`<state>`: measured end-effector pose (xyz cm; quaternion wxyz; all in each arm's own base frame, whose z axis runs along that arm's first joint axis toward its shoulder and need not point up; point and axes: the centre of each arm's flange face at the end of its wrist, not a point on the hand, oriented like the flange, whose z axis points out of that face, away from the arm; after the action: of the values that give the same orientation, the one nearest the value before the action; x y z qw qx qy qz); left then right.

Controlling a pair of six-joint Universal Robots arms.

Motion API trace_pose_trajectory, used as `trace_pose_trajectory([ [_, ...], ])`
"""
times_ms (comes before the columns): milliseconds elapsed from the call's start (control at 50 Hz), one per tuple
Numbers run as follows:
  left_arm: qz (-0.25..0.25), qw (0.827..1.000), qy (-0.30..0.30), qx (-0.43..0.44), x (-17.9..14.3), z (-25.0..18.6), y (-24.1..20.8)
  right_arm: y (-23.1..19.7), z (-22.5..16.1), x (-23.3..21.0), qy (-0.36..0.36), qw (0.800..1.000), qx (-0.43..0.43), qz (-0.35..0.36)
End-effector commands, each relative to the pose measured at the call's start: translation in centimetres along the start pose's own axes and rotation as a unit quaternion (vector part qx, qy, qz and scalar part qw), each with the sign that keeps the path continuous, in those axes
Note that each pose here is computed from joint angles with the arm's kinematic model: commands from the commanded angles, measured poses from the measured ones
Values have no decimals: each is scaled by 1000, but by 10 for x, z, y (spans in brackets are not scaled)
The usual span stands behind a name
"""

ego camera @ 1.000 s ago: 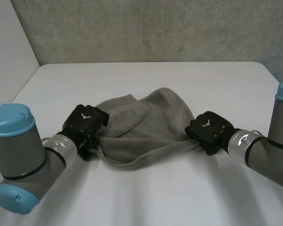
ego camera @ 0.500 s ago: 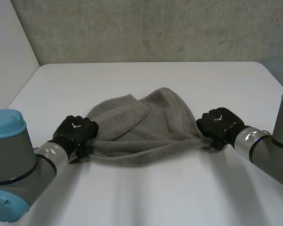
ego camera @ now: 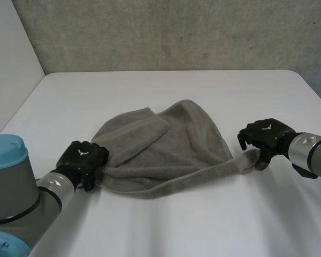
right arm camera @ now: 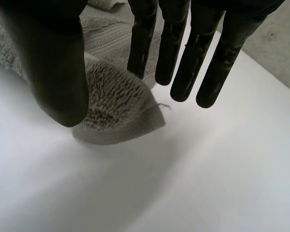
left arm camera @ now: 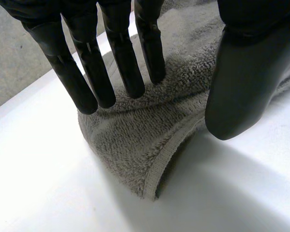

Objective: Fold the towel.

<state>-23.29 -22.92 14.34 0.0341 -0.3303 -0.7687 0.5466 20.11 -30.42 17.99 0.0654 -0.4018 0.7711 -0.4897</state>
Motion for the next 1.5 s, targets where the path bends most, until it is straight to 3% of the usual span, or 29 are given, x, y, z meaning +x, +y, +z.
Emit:
trace_pose_trajectory([
  [20, -1, 1000, 5, 0, 4, -13, 2, 9, 10, -5, -13, 1000, -10, 5],
  [220, -6, 1000, -4, -10, 0, -17, 9, 6, 11, -6, -22, 999, 0, 23],
  [700, -13, 999, -33, -3, -17, 23, 22, 10, 13, -8, -26, 999, 6, 31],
  [960, 33, 999, -33, -1, -18, 32, 22, 14, 19, -8, -26, 999, 4, 35],
  [1120, 41, 996, -64, 45, -35, 33, -10, 2, 15, -3, -18, 999, 22, 39],
  [1180, 44, 989, -96, 99, -54, 21, -45, -32, -10, 9, 14, 996, 77, 32],
  [1240, 50, 978, -128, 155, -71, 6, -79, -68, -39, 18, 42, 989, 141, 22],
  [1280, 59, 962, -157, 217, -85, -14, -117, -102, -68, 25, 68, 977, 201, 6],
  [1340, 60, 952, -169, 247, -91, -25, -135, -118, -83, 28, 82, 970, 227, -3],
  [1380, 56, 934, -186, 300, -99, -47, -166, -146, -114, 34, 112, 955, 274, -23],
  [1500, 47, 920, -190, 341, -104, -68, -195, -171, -151, 35, 141, 939, 310, -48],
])
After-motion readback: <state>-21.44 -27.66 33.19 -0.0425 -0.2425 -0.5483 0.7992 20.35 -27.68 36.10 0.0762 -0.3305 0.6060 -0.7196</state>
